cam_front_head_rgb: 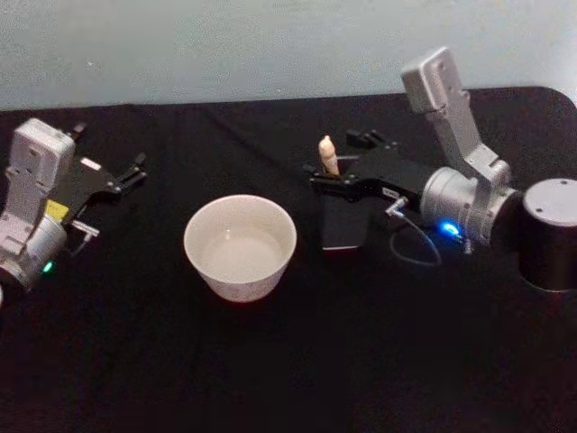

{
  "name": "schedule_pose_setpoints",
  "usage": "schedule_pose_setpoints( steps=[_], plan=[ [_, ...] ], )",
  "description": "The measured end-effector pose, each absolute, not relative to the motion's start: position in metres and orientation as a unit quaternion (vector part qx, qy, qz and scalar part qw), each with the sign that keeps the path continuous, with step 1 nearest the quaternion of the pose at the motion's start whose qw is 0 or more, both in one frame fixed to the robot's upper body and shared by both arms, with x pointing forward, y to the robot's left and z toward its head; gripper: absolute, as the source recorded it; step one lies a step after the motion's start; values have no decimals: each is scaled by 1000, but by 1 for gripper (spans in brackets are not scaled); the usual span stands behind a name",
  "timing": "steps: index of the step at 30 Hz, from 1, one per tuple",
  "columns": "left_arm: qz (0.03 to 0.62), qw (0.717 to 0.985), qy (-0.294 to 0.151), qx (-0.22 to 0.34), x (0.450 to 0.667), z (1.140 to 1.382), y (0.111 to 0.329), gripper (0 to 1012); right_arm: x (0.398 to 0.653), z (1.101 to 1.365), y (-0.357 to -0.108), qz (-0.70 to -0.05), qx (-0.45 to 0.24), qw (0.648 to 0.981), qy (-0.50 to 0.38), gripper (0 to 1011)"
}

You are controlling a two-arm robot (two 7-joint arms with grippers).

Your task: Pick up the stirring spoon with one hand, stir inside the cup, then place it back in its original position.

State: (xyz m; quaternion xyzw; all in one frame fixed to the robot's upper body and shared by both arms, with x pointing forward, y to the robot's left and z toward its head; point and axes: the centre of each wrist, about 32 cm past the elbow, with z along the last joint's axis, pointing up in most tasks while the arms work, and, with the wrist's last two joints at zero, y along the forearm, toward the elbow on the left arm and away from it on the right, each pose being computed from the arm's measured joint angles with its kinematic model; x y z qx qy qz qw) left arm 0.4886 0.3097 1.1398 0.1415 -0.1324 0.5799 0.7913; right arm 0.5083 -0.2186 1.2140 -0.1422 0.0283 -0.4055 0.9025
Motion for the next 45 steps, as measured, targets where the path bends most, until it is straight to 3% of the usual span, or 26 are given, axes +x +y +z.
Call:
schedule_pose_setpoints(
  steps=[26, 32, 36, 40, 42, 45],
  plan=[
    [580, 791, -132, 141, 489, 1140, 310, 1001, 518, 1210, -210, -413, -140, 899, 29, 995],
    [580, 791, -132, 141, 489, 1140, 310, 1001, 518, 1210, -210, -413, -140, 899, 29, 883],
    [580, 791, -132, 142, 489, 1140, 310, 1001, 518, 1210, -210, -413, -140, 899, 30, 738],
    [580, 791, -133, 141, 489, 1140, 310, 1001, 518, 1210, -210, -413, -140, 900, 30, 660],
    [580, 791, -132, 141, 489, 1140, 310, 1001, 518, 1210, -210, -413, -140, 900, 30, 563],
    [580, 791, -132, 142, 489, 1140, 310, 1001, 518, 1211, -210, -413, -140, 900, 30, 540]
  ],
)
